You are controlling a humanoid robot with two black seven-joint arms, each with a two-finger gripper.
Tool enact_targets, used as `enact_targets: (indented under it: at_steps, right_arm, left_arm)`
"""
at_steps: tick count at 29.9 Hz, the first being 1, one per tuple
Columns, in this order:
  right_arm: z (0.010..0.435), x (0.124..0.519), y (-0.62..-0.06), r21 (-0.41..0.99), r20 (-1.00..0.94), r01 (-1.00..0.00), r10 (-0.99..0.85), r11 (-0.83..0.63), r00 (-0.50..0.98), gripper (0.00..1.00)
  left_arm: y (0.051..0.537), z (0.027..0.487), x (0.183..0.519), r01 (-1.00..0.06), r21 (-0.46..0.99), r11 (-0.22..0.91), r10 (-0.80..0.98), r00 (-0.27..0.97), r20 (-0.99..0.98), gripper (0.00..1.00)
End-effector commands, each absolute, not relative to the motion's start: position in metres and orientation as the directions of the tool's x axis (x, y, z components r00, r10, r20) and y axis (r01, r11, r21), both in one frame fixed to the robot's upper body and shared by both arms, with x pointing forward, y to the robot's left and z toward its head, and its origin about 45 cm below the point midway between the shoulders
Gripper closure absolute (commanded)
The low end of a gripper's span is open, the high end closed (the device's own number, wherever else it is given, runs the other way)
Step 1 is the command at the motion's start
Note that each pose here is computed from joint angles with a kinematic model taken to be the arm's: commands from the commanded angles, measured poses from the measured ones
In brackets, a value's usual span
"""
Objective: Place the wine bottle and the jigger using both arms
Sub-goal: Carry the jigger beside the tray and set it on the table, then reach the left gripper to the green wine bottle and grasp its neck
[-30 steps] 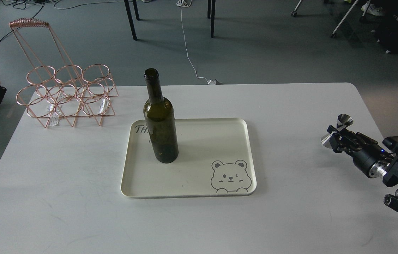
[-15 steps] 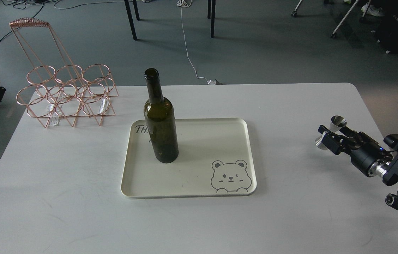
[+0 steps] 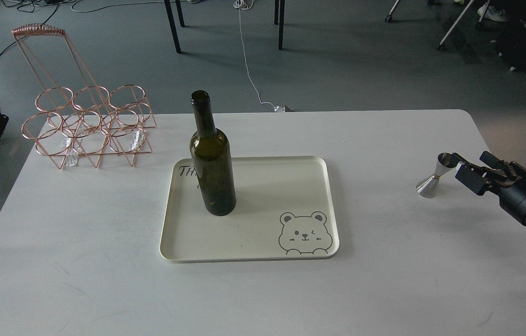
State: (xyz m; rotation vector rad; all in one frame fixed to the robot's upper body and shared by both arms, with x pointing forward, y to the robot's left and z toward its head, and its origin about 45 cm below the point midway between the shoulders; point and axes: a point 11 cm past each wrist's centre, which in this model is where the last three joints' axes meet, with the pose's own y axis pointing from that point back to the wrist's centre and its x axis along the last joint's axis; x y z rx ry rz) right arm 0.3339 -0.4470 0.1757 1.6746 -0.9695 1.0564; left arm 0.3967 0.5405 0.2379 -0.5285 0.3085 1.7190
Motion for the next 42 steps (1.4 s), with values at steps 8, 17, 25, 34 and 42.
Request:
enact_targets:
  at_steps: [8,17,25,34,42]
  right_arm:
    - [0.307,0.414,-0.429,-0.033,0.987,-0.948,-0.161,-0.315,0.019,0.07]
    - [0.379,0.464,-0.402,-0.219,0.861,-0.949,-0.502,-0.228,-0.078,0.06]
    - [0.378,0.48,-0.406,-0.223,0.582,-0.968,-0.812,-0.111,-0.041,0.06]
    - [0.355,0.475,-0.419,-0.162,0.071,-0.986,-0.997,-0.039,0.028,0.06]
    - [0.327,0.456,-0.459,-0.194,-0.382,-0.981,-0.921,0.0,0.075,0.06]
  left_arm:
    - [0.541,0.264,0.398,-0.978,-0.117,-0.17,0.866,-0.092,-0.492,0.01]
    - [0.537,0.324,0.396,-0.989,-0.145,-0.019,0.93,0.036,-0.366,0.01]
    - [0.51,0.388,0.389,-0.971,-0.093,0.222,0.975,0.221,0.022,0.02]
    - [0.431,0.408,0.378,-0.859,0.055,0.51,0.78,0.488,0.392,0.02]
    - [0.354,0.405,0.358,-0.749,0.183,0.637,0.407,0.528,0.745,0.02]
